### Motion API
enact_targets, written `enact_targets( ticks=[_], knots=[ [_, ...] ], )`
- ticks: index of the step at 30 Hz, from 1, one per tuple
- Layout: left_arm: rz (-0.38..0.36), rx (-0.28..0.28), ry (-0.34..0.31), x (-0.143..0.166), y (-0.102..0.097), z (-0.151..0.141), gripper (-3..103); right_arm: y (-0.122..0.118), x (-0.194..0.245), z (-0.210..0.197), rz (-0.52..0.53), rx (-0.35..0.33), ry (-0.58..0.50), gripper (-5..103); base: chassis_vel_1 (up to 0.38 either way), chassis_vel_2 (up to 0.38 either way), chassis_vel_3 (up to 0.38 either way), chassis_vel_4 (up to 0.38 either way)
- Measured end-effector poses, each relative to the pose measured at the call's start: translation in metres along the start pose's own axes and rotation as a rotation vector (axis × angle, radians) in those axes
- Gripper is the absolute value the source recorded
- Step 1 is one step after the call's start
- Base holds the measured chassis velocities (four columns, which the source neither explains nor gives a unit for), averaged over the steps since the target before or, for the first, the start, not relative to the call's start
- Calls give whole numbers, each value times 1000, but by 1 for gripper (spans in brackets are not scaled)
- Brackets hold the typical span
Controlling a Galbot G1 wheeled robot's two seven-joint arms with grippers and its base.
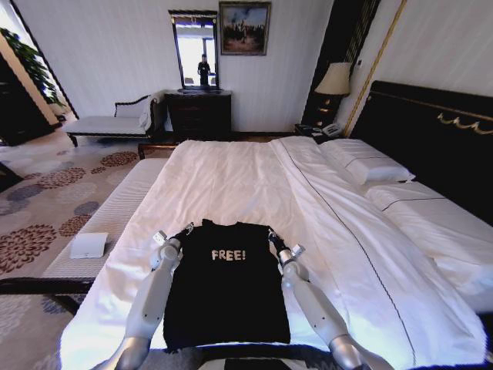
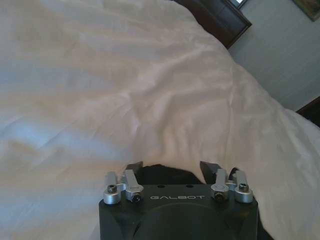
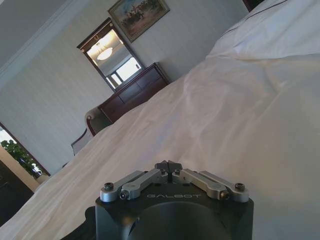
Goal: Fold the clothes on the bed.
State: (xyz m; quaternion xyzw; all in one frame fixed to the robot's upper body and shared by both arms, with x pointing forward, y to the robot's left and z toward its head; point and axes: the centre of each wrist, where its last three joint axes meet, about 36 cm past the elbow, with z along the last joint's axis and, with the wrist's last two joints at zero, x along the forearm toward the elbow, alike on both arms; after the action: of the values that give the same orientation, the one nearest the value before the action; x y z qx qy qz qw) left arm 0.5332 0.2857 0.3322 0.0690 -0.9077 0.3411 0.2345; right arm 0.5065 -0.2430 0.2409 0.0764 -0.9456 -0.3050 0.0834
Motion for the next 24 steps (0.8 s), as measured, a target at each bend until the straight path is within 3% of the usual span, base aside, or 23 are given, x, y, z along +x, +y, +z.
enact_targets(
  ticks=[3,12,24],
  knots=[
    [-15,-3,13,-4,8,6,56,-2,0,0,2,5,0,0,0,0,0,0],
    [-7,14,9,-8,5,5,59,-2,-4,-1,3,10,-1,0,0,0,0,0],
    [18,37,-3,16,11,5,63,-2,-3,-2,-3,27,-8,0,0,0,0,0]
  ],
)
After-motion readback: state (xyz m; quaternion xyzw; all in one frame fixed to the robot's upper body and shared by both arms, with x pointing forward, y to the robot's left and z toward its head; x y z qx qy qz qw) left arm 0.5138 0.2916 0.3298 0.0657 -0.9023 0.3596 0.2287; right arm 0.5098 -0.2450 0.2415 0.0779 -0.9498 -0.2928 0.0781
